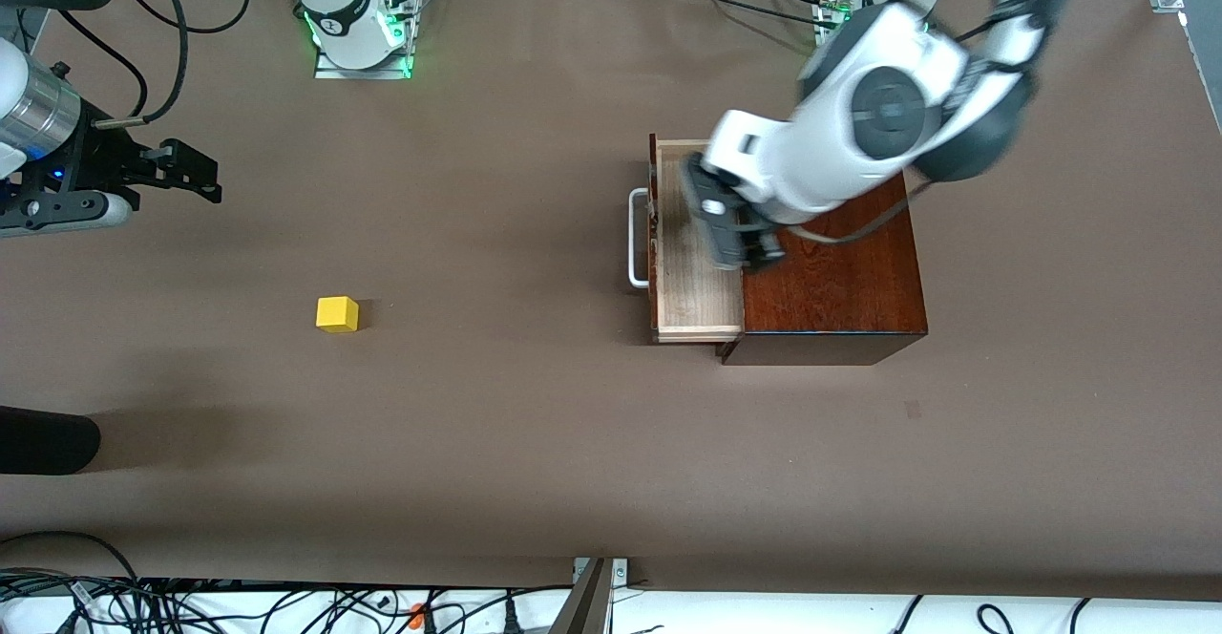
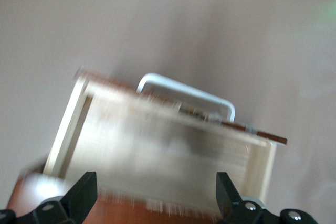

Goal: Open drawer, take yellow block, close drawer
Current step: 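Move the left gripper to the open drawer's front, then push the drawer shut into the box with the left gripper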

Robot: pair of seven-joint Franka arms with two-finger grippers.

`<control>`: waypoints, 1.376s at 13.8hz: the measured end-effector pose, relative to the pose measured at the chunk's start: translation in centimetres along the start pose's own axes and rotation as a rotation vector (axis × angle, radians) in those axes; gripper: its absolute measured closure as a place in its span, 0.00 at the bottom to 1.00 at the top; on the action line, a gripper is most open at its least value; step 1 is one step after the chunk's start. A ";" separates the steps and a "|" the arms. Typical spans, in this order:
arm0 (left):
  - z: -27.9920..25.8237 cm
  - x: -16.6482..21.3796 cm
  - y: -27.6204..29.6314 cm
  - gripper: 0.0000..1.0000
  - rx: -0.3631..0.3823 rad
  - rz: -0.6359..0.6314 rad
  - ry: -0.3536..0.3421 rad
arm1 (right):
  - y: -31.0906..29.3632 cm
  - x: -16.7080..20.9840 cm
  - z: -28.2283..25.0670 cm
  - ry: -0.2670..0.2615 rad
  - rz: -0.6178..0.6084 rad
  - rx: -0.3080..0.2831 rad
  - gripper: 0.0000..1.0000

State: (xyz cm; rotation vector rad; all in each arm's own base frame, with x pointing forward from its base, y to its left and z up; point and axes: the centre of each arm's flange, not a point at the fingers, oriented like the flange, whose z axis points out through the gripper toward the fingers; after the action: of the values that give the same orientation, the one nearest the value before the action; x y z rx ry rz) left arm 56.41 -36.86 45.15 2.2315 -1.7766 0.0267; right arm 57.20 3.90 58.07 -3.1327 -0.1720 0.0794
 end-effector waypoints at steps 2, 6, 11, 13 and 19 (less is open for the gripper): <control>3.3 2.6 1.1 0.00 -0.005 0.168 0.017 | 0.0 0.0 0.0 0.000 0.000 0.000 0.00; 10.0 5.2 2.3 0.00 -0.036 0.315 0.026 | 0.0 0.0 0.0 0.000 0.000 0.000 0.00; 16.0 7.0 5.3 0.00 0.033 0.357 0.084 | 0.0 0.0 0.0 0.000 0.000 0.000 0.00; 17.9 6.1 5.8 0.00 0.027 0.371 0.049 | 0.0 0.0 0.0 0.000 0.000 0.000 0.00; 19.0 4.7 6.0 0.00 0.006 0.399 -0.033 | 0.0 0.0 0.0 0.000 0.000 0.000 0.00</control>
State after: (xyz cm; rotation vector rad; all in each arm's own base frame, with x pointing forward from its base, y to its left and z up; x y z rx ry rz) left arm 48.66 -47.01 29.09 1.8538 -2.2116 0.0775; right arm 57.21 3.89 58.07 -3.1327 -0.1718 0.0793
